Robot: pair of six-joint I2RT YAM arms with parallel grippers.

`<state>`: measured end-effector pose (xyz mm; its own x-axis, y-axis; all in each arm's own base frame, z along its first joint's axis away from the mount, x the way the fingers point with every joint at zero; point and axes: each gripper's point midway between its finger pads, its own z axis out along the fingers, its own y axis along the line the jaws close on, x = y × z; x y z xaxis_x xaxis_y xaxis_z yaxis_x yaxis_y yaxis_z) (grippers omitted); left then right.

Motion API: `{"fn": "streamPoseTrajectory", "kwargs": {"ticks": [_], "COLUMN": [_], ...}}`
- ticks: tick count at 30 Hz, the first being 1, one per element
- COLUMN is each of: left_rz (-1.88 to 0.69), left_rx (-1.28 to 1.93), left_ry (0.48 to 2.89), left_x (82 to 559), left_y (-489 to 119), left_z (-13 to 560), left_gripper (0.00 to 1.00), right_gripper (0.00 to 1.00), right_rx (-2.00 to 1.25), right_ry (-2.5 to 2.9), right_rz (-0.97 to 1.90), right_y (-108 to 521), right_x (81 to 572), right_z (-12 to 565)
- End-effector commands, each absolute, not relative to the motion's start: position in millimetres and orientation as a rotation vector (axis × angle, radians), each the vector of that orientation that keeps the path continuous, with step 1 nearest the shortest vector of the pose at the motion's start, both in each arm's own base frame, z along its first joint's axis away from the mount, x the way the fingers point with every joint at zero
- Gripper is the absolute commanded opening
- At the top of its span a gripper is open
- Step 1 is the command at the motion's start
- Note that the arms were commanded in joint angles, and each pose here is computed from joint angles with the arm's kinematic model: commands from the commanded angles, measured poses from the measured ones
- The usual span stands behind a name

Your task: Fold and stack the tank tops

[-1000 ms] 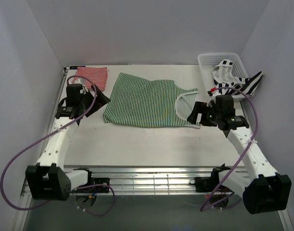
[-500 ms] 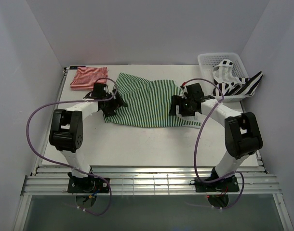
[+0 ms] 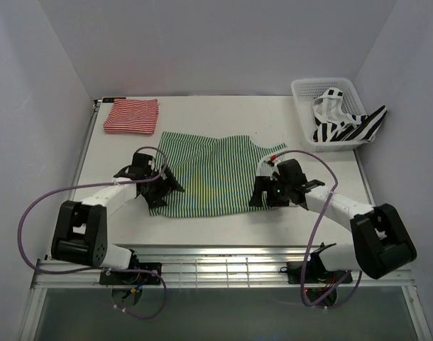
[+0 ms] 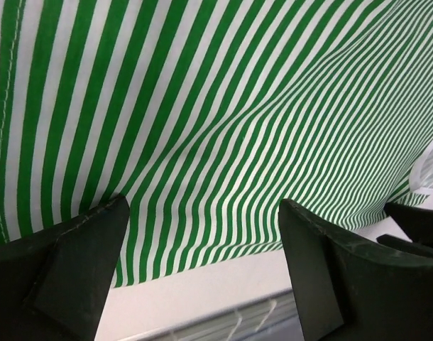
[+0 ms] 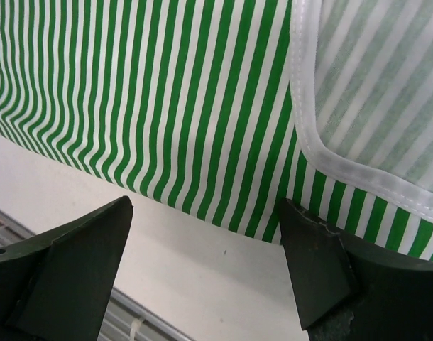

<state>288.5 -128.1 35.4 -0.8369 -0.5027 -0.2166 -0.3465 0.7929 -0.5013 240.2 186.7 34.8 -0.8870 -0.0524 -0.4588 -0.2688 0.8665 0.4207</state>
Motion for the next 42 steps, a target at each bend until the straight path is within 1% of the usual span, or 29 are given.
{"fn": "streamPoseTrajectory", "kwargs": {"ticks": [1, 2, 4, 7, 8, 10, 11, 13, 14, 15, 17, 18, 19, 20, 21, 22, 25, 27, 28, 29, 32, 33, 35, 36, 40, 42], "left_rz": [-0.541, -0.541, -0.571, -0.573, -0.578, -0.495, -0.436, -0.297, -0.241, -0.225, -0.298, -0.303, -0.377, -0.372, -0.353, -0.355, -0.396, -0.454, -0.469, -0.486, -0.519, -0.514, -0.507, -0.510, -0.529, -0.538], "left_rx": [-0.746, -0.768, -0.739, -0.688, -0.662, -0.640, -0.642, -0.640, -0.652, -0.669, -0.591, -0.584, -0.517, -0.509, -0.516, -0.502, -0.438, -0.384, -0.374, -0.346, -0.271, -0.249, -0.239, -0.212, -0.194, -0.186], "left_ry": [2.812, 2.826, 2.802, 2.688, 2.610, 2.494, 2.471, 2.339, 2.362, 2.326, 2.310, 2.363, 2.331, 2.331, 2.364, 2.319, 2.307, 2.320, 2.348, 2.336, 2.359, 2.363, 2.384, 2.377, 2.412, 2.424], "left_x": [209.3, 195.2, 179.0, 185.4, 201.3, 227.1, 240.3, 281.3, 297.5, 317.3, 352.5, 367.5, 390.0, 402.0, 413.1, 431.4, 462.5, 473.9, 479.2, 487.5, 497.4, 499.2, 502.5, 506.9, 502.6, 496.8], "left_y": [-113.1, -112.1, -112.0, -107.4, -107.0, -94.1, -87.5, -66.4, -61.1, -53.0, -57.9, -59.0, -64.3, -62.3, -60.4, -55.7, -48.6, -54.0, -56.7, -59.4, -65.5, -65.3, -64.8, -65.6, -68.6, -69.8], "left_z": [30.6, 31.0, 50.1, 88.6, 113.4, 137.6, 141.2, 164.5, 152.7, 159.6, 160.5, 139.3, 151.4, 147.7, 130.2, 136.3, 119.6, 112.6, 96.9, 100.4, 85.3, 81.6, 70.5, 71.3, 60.6, 57.4], "left_gripper": [0.98, 0.98, 0.98, 0.98, 0.98, 0.98, 0.98, 0.98, 0.98, 0.98, 0.98, 0.98, 0.98, 0.98, 0.98, 0.98, 0.98, 0.98, 0.98, 0.98, 0.96, 0.92, 0.88, 0.82, 0.75, 0.75], "right_gripper": [0.90, 0.90, 0.90, 0.90, 0.90, 0.90, 0.90, 0.90, 0.90, 0.90, 0.90, 0.90, 0.90, 0.90, 0.90, 0.90, 0.90, 0.90, 0.90, 0.90, 0.90, 0.90, 0.90, 0.90, 0.90, 0.90], "right_rx": [-0.181, -0.177, -0.183, -0.215, -0.222, -0.249, -0.253, -0.233, -0.216, -0.197, -0.179, -0.182, -0.147, -0.141, -0.124, -0.101, -0.098, -0.106, -0.113, -0.111, -0.094, -0.083, -0.076, -0.072, -0.049, -0.042], "right_ry": [2.727, 2.765, 2.715, 2.641, 2.611, 2.514, 2.477, 2.408, 2.388, 2.372, 2.358, 2.350, 2.344, 2.342, 2.341, 2.354, 2.352, 2.357, 2.366, 2.372, 2.384, 2.388, 2.388, 2.389, 2.391, 2.386], "right_rz": [0.702, 0.706, 0.758, 0.806, 0.800, 0.793, 0.743, 0.689, 0.649, 0.619, 0.606, 0.600, 0.591, 0.591, 0.582, 0.566, 0.603, 0.608, 0.602, 0.598, 0.587, 0.582, 0.573, 0.570, 0.553, 0.549], "right_y": [174.0, 169.3, 172.1, 174.9, 175.5, 182.0, 179.7, 181.3, 178.5, 173.3, 173.4, 170.7, 163.3, 160.4, 155.9, 147.2, 142.7, 141.0, 140.3, 139.4, 134.2, 131.1, 128.0, 126.3, 119.3, 116.4], "right_x": [183.5, 166.5, 158.4, 156.0, 161.0, 182.1, 194.6, 224.0, 236.8, 250.0, 276.3, 285.6, 303.1, 310.4, 317.9, 327.5, 340.0, 342.2, 343.1, 343.0, 343.0, 342.7, 342.7, 342.6, 342.1, 341.7], "right_z": [21.2, 17.1, 33.3, 60.2, 68.9, 101.4, 110.6, 137.9, 144.8, 151.2, 164.7, 167.9, 173.4, 175.1, 176.1, 171.9, 174.6, 173.0, 169.5, 167.1, 162.1, 160.1, 159.7, 159.0, 157.7, 158.5]}}
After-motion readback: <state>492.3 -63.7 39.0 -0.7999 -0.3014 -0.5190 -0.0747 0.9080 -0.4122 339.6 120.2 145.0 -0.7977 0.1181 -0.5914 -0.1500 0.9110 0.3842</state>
